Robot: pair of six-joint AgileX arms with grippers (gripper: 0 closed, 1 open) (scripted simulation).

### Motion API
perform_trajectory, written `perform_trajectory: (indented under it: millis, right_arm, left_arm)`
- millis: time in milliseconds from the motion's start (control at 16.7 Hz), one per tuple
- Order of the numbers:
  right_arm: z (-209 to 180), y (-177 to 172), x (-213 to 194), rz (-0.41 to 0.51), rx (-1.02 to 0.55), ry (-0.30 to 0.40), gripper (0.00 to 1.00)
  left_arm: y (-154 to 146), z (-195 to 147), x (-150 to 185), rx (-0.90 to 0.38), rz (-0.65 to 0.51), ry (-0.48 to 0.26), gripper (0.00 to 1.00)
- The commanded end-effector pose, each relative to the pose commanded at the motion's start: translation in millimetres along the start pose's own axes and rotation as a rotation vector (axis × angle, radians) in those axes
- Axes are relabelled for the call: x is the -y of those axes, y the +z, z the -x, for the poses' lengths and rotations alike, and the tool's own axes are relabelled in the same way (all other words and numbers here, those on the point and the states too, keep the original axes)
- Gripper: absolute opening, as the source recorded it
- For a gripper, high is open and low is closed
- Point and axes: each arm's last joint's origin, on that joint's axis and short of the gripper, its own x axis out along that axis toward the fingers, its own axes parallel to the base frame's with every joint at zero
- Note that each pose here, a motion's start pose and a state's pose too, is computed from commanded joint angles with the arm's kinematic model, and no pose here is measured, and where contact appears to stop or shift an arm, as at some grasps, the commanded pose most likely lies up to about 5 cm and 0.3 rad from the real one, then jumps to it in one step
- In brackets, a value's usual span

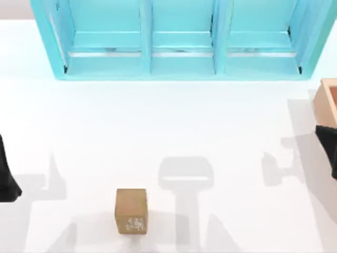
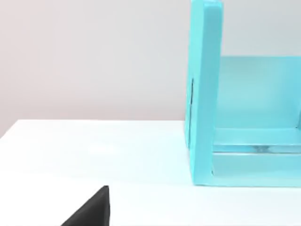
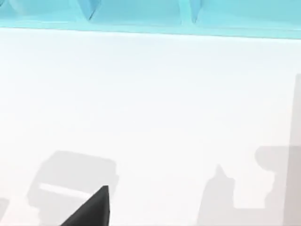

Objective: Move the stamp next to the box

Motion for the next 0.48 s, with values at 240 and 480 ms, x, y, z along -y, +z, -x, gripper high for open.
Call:
perform_trajectory:
  millis: [240, 480]
  right_arm:
    - [-3, 81, -59, -0.073, -0.120, 0.134, 1.00]
    - [-27, 138, -132, -0.159, -0.263, 0.216, 1.00]
  left_arm:
    - [0, 0, 0, 0.000, 0.000, 0.000, 1.00]
    - [0, 0, 0, 0.000, 0.000, 0.000, 1.00]
